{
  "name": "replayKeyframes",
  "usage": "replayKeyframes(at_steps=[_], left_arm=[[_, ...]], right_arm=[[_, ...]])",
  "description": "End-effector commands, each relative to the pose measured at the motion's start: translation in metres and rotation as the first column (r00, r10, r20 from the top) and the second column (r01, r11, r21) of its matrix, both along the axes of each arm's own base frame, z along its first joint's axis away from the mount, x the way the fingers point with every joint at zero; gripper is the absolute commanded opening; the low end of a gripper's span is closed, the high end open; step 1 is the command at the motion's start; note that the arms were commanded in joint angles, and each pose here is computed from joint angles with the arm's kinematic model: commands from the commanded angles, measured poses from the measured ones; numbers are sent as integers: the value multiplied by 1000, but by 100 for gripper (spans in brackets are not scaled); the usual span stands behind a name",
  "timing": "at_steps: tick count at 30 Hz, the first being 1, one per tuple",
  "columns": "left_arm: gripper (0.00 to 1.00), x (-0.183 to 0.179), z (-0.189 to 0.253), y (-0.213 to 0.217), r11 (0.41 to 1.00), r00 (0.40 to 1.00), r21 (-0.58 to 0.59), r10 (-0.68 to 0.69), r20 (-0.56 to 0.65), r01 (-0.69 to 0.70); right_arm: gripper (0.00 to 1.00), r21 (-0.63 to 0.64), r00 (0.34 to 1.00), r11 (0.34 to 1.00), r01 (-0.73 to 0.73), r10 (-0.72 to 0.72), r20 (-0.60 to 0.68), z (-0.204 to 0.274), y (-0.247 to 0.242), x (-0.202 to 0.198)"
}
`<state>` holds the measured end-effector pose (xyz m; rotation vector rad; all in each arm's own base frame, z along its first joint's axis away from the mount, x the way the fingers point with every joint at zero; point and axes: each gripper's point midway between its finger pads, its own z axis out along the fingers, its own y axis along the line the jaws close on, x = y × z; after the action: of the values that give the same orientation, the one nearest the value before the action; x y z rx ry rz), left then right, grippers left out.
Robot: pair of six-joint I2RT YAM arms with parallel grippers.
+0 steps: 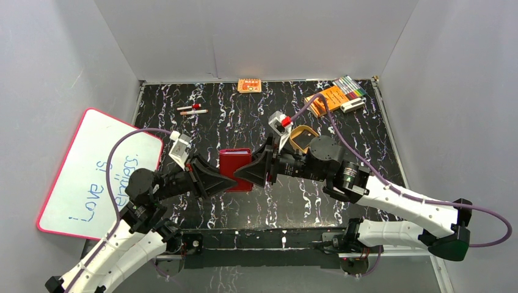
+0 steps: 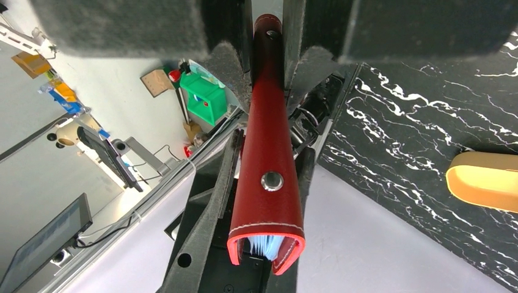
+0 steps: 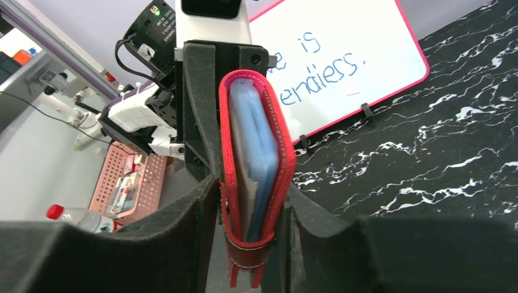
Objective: Put the credit cards into the card holder
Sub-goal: Place the card holder at the center of the board.
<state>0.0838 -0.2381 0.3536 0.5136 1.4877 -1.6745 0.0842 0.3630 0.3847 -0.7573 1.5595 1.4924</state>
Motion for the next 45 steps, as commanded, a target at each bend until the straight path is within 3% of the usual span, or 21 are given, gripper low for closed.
replayKeyframes(at_steps=[1,3,5,15,21,28,34,38,41,44,45], left_arm=[[0,-13,30,8,998,996,-56,-10,85,14],[0,-13,30,9,998,996,-57,-7,89,12],[0,-13,31,9,998,996,-57,-7,90,12],[0,-19,40,12,995,993,-91,-18,119,29],[0,-23,47,14,991,991,-124,-28,130,44],[0,-24,49,15,990,991,-132,-24,129,41],[0,-21,47,12,990,992,-131,-32,118,48],[0,-20,47,11,990,993,-132,-33,114,48],[0,-18,44,10,991,994,-126,-29,107,43],[1,-12,31,7,996,996,-83,-16,88,24],[14,-8,21,6,999,998,-51,-1,61,4]], right_arm=[[59,111,998,994,8,-15,60,42,-11,-1],[71,132,998,991,16,-25,63,47,-19,-3],[74,148,997,988,33,-43,69,50,-28,-3],[63,143,998,990,-5,-5,66,37,-39,-15],[69,134,998,990,-30,23,50,31,-30,-17],[67,124,997,990,-67,63,36,23,-24,-21],[56,130,996,987,-89,86,28,23,-18,-23],[44,130,995,986,-103,101,23,22,-15,-24],[28,129,993,985,-117,116,16,19,-13,-26],[4,162,992,979,-124,126,0,20,-10,-26],[0,155,993,981,-118,121,-7,18,-8,-25]])
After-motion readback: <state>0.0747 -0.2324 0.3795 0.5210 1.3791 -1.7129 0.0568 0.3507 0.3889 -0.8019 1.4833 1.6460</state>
